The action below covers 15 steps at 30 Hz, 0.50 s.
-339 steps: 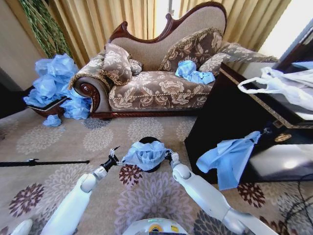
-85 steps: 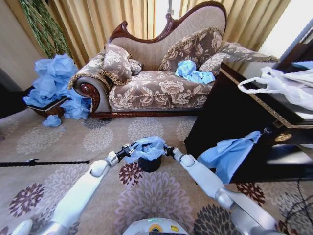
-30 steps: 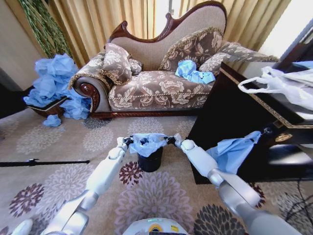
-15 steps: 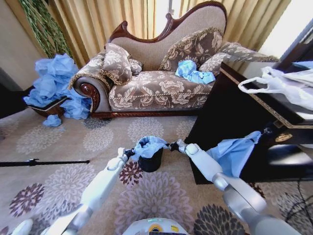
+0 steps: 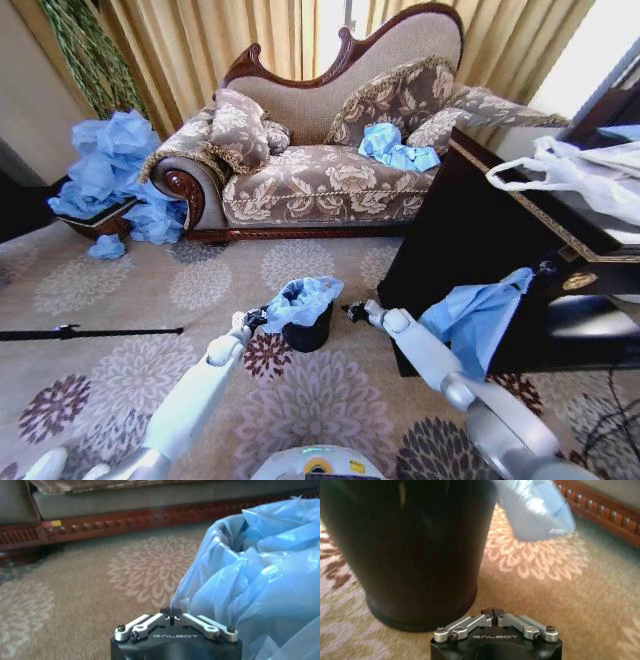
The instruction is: Place a garbage bag over the trash bin.
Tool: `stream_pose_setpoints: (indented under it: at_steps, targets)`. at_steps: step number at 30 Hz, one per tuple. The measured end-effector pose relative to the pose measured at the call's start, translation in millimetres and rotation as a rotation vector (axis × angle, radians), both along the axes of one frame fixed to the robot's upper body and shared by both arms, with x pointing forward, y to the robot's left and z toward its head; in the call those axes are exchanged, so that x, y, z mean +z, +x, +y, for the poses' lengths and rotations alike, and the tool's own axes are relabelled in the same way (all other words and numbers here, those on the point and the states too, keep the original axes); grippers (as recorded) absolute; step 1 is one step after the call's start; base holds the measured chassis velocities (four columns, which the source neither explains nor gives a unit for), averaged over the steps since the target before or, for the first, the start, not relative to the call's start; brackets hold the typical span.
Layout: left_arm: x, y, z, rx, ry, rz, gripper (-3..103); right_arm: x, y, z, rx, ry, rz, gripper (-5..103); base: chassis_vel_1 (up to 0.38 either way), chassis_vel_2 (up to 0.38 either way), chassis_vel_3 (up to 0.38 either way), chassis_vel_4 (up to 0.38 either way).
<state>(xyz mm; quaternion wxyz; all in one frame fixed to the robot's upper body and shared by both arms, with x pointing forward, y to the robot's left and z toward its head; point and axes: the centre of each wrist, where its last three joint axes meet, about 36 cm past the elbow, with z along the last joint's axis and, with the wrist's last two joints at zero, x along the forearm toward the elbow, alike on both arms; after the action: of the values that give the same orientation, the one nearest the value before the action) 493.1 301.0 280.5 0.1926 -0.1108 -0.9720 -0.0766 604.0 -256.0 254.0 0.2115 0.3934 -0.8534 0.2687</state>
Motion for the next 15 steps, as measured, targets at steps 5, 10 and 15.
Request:
stream_pose_setpoints:
  at_steps: [5,10,15]
  targets:
    - [-3,0,0,0.000,-0.007,-0.011,0,-5,-7,-1,-0.030,0.015,-0.014,0,0.000,0.000,0.000,0.000]
    - [11,-2,3,0.008,-0.046,-0.069,0,4,-15,-11,-0.156,0.067,-0.111,0,0.000,0.000,0.000,0.000]
    - [11,-25,1,-0.007,-0.037,-0.078,0,6,-33,-19,-0.317,0.145,-0.132,0,0.000,0.000,0.000,0.000]
